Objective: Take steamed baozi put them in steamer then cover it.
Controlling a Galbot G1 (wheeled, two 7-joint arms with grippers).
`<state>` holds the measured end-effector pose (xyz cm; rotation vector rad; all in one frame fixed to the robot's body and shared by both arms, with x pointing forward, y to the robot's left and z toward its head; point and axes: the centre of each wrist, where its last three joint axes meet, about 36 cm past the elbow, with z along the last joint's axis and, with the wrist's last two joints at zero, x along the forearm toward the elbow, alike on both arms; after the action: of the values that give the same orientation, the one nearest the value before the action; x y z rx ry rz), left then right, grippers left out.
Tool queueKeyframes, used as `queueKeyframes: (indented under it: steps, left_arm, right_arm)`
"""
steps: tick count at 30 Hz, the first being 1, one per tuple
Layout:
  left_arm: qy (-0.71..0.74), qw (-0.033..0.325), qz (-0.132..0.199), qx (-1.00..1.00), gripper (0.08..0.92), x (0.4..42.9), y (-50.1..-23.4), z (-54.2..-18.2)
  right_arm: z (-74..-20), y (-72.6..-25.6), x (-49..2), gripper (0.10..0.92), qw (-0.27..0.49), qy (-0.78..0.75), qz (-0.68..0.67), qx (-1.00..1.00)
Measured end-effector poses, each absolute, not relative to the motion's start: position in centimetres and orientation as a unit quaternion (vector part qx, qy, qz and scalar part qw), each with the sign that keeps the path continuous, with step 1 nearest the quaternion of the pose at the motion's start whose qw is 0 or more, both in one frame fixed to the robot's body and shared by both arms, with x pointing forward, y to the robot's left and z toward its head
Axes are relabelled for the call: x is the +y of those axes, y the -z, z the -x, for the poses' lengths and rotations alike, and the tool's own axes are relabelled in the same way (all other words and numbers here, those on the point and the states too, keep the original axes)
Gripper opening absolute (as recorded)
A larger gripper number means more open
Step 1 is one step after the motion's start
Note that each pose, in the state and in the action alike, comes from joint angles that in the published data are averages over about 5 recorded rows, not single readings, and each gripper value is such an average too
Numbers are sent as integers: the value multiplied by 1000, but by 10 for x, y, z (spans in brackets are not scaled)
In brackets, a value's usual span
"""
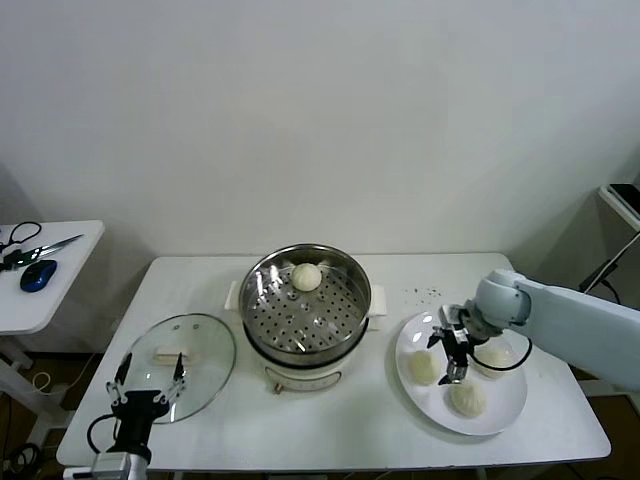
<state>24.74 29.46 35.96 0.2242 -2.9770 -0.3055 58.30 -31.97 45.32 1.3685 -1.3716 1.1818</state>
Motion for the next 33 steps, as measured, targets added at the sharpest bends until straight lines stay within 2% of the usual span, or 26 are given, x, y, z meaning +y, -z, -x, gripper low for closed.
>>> queueKeyframes:
  steps: [10,23,28,33]
  left_arm:
    - [101,73,-76,-989,823,295,-357,-247]
    - [99,76,-78,-989,823,293,-356,-245]
    - [99,76,-78,-989,823,292,-356,-245]
    - [99,75,-78,-989,823,292,-357,-245]
  right_arm:
    - [-589,-440,-310,818,427,-464,-553,-544]
    - [-590,-442,-313,674,429,-458,-553,-548]
    - [-592,-455,-319,662,426,-458,-549,-554]
    - [-604,-490,-326,662,416,-465,-541,-564]
